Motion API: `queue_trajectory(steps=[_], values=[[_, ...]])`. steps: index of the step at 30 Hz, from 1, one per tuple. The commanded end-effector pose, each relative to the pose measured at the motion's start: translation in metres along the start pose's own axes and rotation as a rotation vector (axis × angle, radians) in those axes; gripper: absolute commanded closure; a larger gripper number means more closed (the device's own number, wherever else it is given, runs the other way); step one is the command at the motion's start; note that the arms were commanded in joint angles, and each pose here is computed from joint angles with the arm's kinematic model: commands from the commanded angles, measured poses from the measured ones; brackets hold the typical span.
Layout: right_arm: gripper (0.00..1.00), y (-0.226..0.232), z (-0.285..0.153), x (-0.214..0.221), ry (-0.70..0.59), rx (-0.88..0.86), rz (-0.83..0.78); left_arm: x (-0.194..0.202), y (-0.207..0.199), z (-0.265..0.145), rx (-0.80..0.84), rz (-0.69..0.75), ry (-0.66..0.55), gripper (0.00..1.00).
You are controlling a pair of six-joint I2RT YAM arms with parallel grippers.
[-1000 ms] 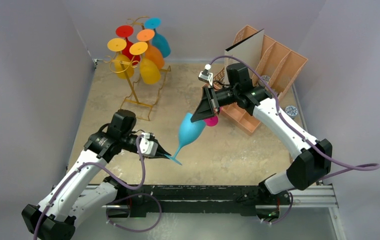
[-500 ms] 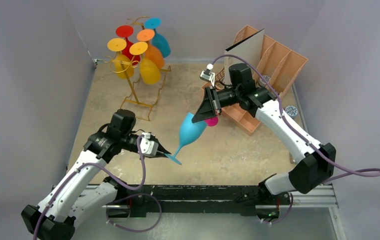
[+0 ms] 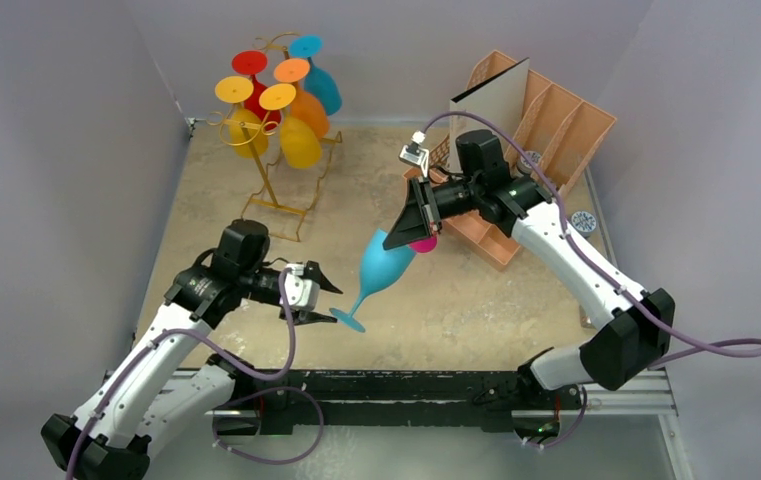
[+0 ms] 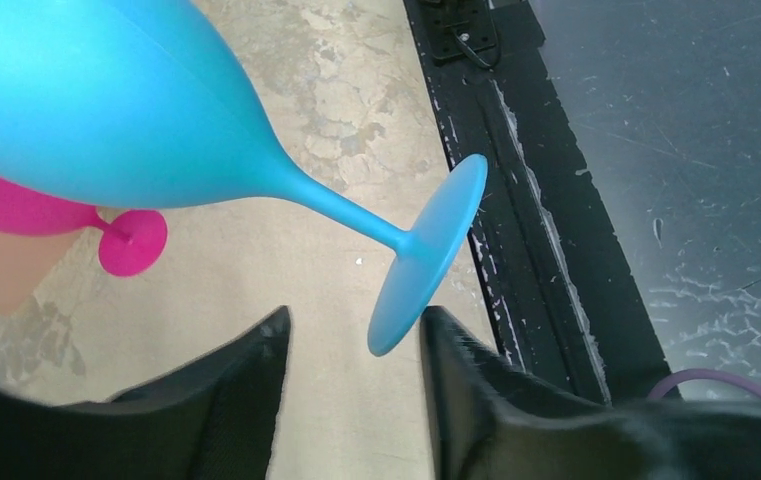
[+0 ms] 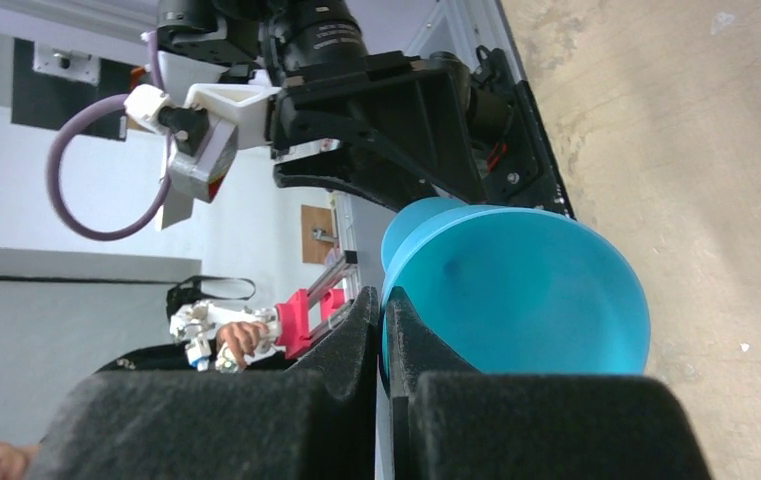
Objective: Take the wine glass off the wine glass rack
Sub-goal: Place the wine glass at the center of the board.
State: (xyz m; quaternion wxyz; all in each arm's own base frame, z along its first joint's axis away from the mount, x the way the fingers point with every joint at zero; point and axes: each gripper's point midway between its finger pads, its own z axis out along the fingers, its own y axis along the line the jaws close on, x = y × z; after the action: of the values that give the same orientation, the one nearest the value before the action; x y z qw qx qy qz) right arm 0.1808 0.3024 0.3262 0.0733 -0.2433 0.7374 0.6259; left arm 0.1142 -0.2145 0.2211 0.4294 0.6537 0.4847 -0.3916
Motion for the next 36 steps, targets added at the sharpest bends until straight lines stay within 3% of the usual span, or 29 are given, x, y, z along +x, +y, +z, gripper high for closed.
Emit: queue_trajectory(steps=[1, 7, 12, 17, 21, 25, 29, 36], values=[[1.00, -0.001, -0.005, 0.010, -0.013, 0.061, -0.038, -0.015, 0.010, -0.006, -0.047, 0.062, -0.004, 0.42], [1.00, -0.026, -0.009, 0.017, -0.028, 0.198, -0.029, -0.018, 0.020, -0.011, -0.132, 0.076, -0.003, 0.25], [1.00, -0.069, -0.026, 0.022, -0.079, 0.459, -0.035, -0.024, 0.041, -0.020, -0.291, 0.077, -0.010, 0.20], [1.00, -0.111, -0.058, 0.030, -0.152, 0.738, -0.084, -0.028, 0.085, -0.051, -0.638, -0.079, -0.018, 0.17], [1.00, -0.141, -0.092, 0.031, -0.253, 0.976, -0.048, -0.028, 0.103, -0.071, -0.811, -0.214, -0.031, 0.15], [1.00, -0.160, -0.120, 0.025, -0.339, 1.150, -0.067, -0.026, 0.111, -0.078, -0.885, -0.375, -0.038, 0.14], [1.00, -0.169, -0.140, 0.009, -0.426, 1.266, -0.097, -0.026, 0.115, -0.078, -0.887, -0.426, -0.021, 0.13], [1.00, -0.182, -0.144, -0.009, -0.457, 1.317, -0.123, -0.024, 0.121, -0.090, -0.975, -0.490, -0.020, 0.06]])
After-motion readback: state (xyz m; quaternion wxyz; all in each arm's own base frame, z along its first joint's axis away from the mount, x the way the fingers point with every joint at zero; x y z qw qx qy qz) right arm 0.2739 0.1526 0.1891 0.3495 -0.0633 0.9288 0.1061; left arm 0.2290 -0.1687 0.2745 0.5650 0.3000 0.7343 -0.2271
